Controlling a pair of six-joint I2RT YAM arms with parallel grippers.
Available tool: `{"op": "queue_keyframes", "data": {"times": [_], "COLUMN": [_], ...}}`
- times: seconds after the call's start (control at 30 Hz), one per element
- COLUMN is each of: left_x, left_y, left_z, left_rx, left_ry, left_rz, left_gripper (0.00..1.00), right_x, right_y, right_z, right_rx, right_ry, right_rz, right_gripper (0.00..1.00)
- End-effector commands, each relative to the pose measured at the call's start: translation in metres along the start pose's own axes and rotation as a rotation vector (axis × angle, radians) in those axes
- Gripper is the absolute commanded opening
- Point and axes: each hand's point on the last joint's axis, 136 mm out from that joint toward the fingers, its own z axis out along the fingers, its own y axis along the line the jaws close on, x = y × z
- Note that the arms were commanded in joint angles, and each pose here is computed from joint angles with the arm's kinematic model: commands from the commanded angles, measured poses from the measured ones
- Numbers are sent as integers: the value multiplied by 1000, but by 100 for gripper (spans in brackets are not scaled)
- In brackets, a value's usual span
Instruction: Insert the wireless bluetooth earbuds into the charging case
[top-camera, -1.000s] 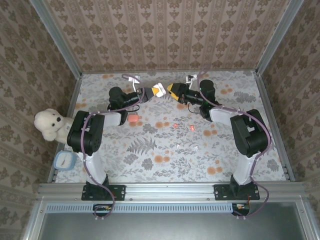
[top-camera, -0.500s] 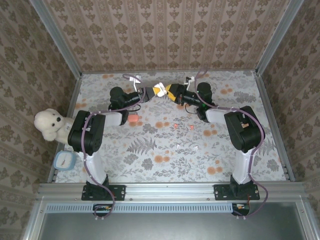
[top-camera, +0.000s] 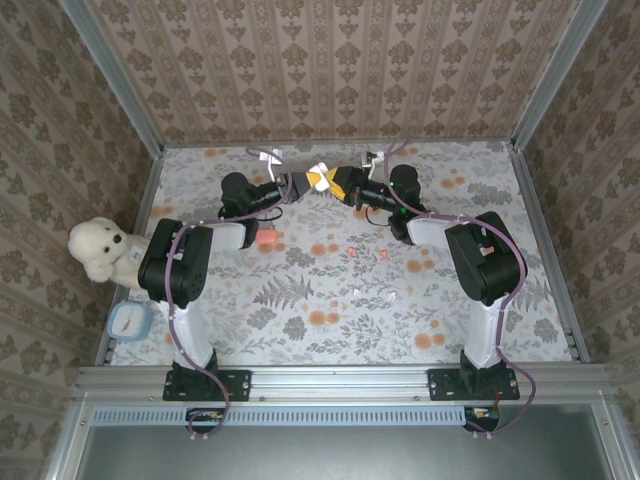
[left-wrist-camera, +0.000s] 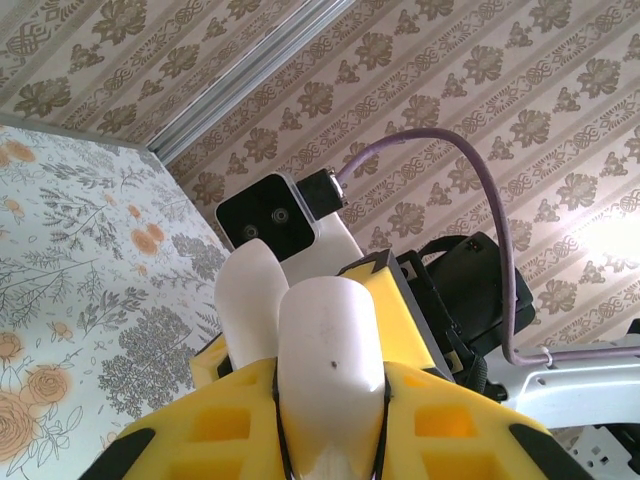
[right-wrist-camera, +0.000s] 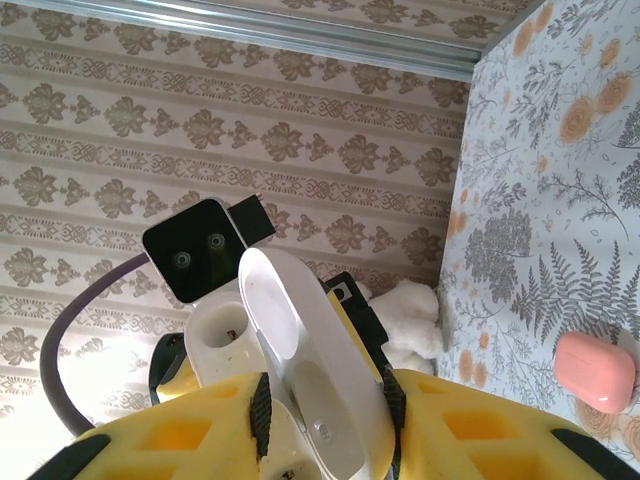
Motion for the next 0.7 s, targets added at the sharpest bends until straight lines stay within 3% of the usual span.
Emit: {"op": "queue_keyframes", "data": {"times": [0.0, 0.67], "left_x": [-10, -14], "left_y": [-9, -10], "left_z": [4, 3], "left_rx": [30, 29], "left_ry": [-23, -31], "left_rz": [55, 61], "left_gripper": [0, 0], "right_x": [4, -10], "right_y": [11, 5], "right_z": [3, -10], "right_rx": [-52, -58], "right_ry": [17, -35], "right_rz": [-36, -15], "right_gripper": [36, 36]}}
